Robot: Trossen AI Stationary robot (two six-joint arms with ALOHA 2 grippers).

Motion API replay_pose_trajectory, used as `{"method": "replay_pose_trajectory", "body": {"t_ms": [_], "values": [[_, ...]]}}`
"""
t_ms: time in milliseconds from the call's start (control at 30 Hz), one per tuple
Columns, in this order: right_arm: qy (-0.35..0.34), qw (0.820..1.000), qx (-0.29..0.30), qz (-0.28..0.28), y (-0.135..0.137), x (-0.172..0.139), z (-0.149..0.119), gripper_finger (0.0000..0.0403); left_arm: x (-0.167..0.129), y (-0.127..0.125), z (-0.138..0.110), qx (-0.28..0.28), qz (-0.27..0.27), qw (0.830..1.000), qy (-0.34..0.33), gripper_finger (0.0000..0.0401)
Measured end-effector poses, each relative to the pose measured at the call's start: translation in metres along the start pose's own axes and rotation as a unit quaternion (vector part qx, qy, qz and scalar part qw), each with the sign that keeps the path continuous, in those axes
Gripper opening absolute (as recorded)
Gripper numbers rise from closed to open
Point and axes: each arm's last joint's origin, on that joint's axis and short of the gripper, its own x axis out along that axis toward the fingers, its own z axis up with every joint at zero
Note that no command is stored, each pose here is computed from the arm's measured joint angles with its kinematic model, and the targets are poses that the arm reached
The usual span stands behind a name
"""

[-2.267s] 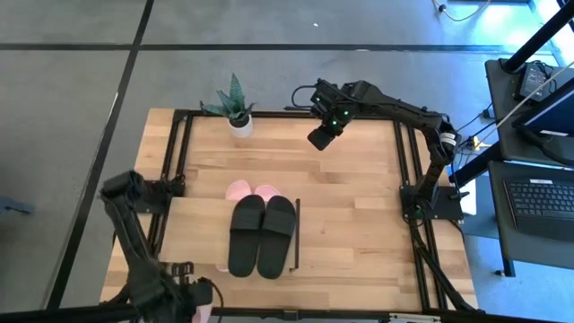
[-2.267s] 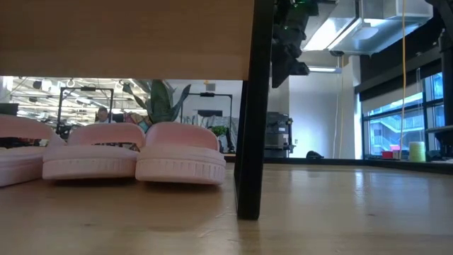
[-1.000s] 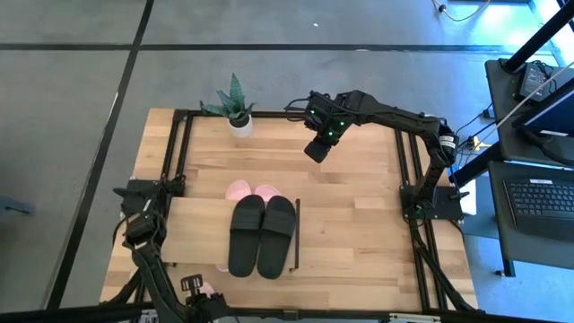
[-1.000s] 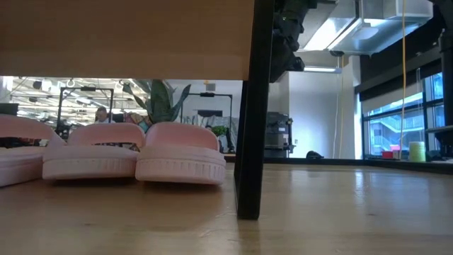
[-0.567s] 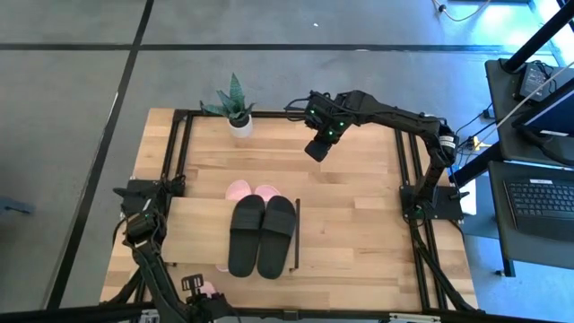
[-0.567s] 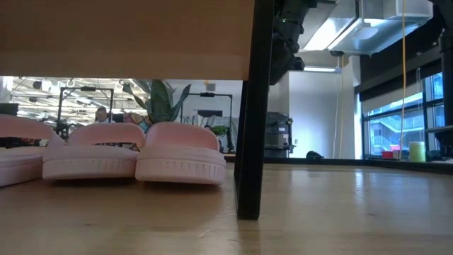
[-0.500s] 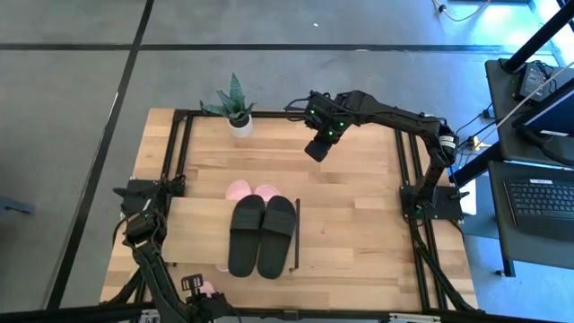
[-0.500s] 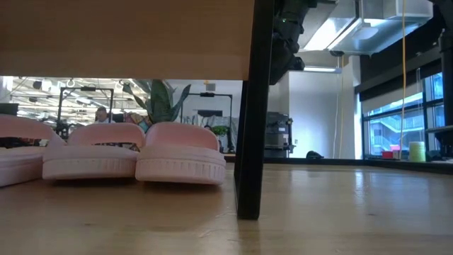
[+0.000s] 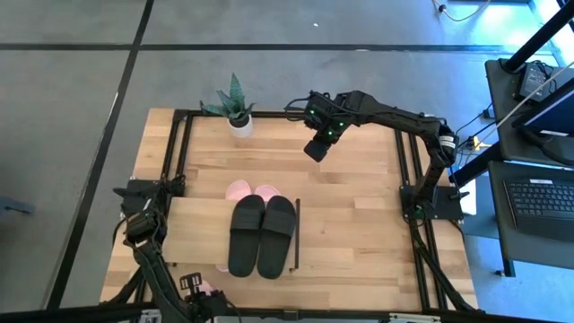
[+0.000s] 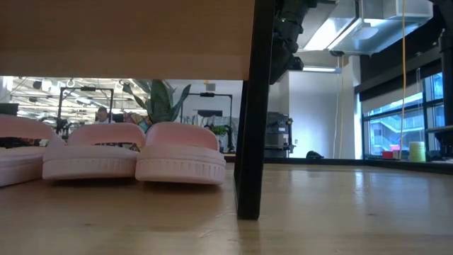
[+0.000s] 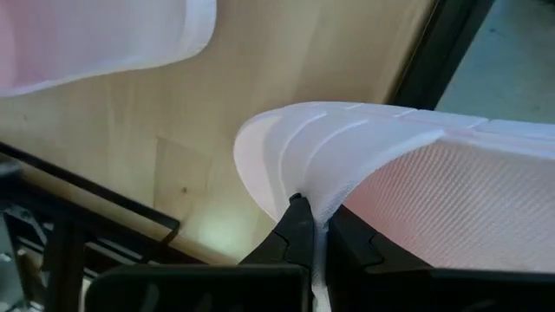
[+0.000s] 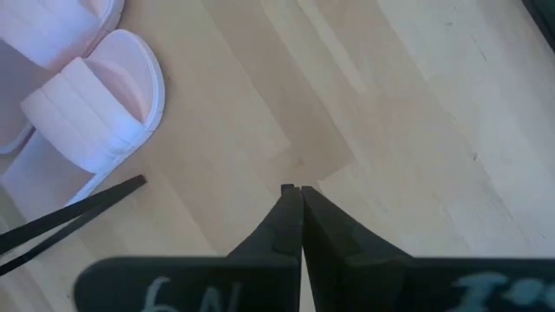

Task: Pick and place slides into the shelf
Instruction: Put the pink slide under the shelf

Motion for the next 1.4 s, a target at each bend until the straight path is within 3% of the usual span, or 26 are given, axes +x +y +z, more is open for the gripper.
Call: {"method": "replay_pose_trajectory", "body": {"t_ms": [167,333,467,967,1167,1400], "values": [[-0.001,1.000,0.000,0.000,0.000,0.000,0.000,0.0006,-0.010,0.003,0.003,0.009,-0.015,1.000,-0.018,0.0002],[-0.006,1.000,0.000,0.002,0.000,0.000,0.001,0.0006,-0.037,0.022,0.010,-0.007,-0.043,0.997,-0.062,0.0002],[-0.007,1.000,-0.001,0.002,0.000,0.000,0.001,0.0006,-0.037,0.025,0.014,-0.018,-0.043,0.997,-0.054,0.0002],[-0.012,1.000,-0.021,0.006,0.008,0.001,0.000,0.0006,0.028,0.033,0.005,0.008,0.067,0.996,0.051,0.0002],[-0.010,1.000,-0.028,0.008,0.013,0.001,-0.001,0.0006,0.035,0.036,0.008,0.013,0.084,0.995,0.044,0.0003],[-0.010,0.999,-0.029,0.009,0.015,0.001,-0.001,0.0006,0.036,0.038,0.012,0.058,0.093,0.994,0.023,0.0002]]}}
